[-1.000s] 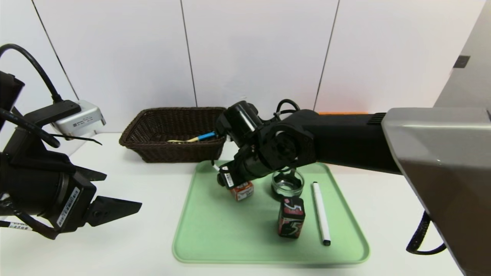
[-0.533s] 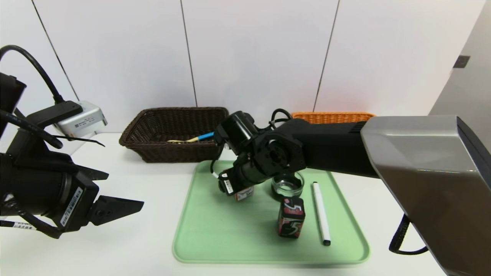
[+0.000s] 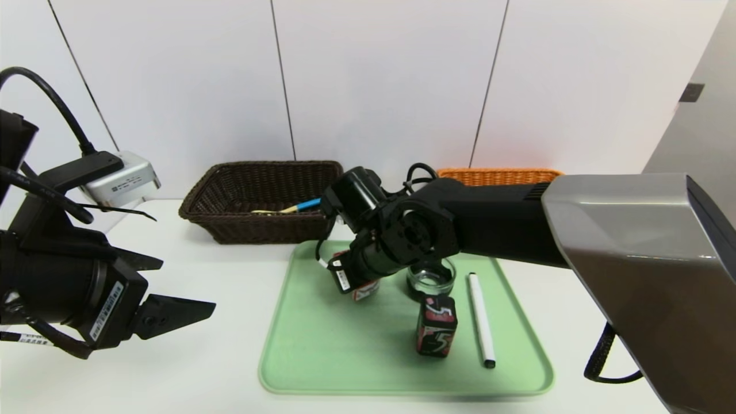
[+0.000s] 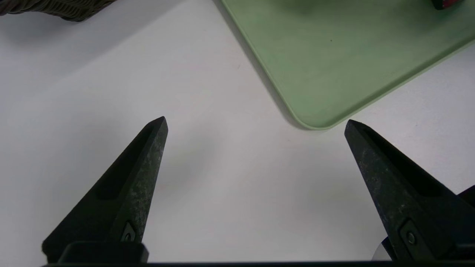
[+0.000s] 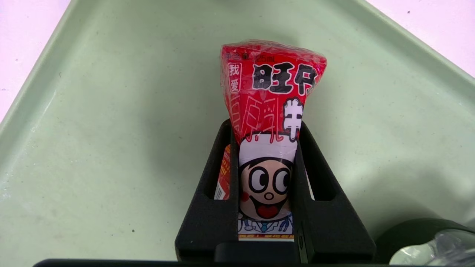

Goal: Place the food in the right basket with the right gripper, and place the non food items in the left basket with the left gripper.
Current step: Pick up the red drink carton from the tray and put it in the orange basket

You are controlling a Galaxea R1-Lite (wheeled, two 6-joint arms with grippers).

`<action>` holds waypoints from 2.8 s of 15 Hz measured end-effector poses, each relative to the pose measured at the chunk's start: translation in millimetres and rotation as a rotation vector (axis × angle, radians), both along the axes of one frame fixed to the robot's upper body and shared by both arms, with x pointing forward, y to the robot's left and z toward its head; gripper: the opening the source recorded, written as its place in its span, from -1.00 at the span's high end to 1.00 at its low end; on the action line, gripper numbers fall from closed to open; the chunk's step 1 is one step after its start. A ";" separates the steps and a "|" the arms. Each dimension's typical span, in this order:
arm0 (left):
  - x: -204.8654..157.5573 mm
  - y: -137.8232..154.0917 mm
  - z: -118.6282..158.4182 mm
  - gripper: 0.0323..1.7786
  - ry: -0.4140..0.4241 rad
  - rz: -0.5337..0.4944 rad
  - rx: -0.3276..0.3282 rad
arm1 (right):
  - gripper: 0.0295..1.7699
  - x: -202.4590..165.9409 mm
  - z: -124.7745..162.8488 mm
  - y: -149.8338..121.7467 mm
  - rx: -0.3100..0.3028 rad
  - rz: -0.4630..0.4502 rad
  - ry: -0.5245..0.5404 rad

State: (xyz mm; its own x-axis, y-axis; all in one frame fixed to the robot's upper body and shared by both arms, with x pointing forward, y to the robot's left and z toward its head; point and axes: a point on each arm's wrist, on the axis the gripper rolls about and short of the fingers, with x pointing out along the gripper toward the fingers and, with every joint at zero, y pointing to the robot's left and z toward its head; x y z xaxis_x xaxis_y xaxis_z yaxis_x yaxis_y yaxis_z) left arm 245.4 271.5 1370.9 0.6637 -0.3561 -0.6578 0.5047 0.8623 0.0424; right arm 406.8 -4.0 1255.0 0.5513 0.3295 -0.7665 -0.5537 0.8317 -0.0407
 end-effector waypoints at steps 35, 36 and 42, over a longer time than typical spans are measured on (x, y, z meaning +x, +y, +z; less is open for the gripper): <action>-7.8 3.1 5.9 -0.90 -0.035 -0.001 -0.013 | 0.70 35.4 145.6 -184.2 0.172 -0.389 -0.294; -7.7 3.1 5.5 -0.90 -0.033 0.000 -0.012 | 0.70 37.5 145.9 -190.8 0.142 -0.383 -0.307; -7.4 3.1 5.3 -0.90 -0.030 0.006 -0.015 | 0.71 44.0 143.5 -210.7 -0.132 -0.258 -0.386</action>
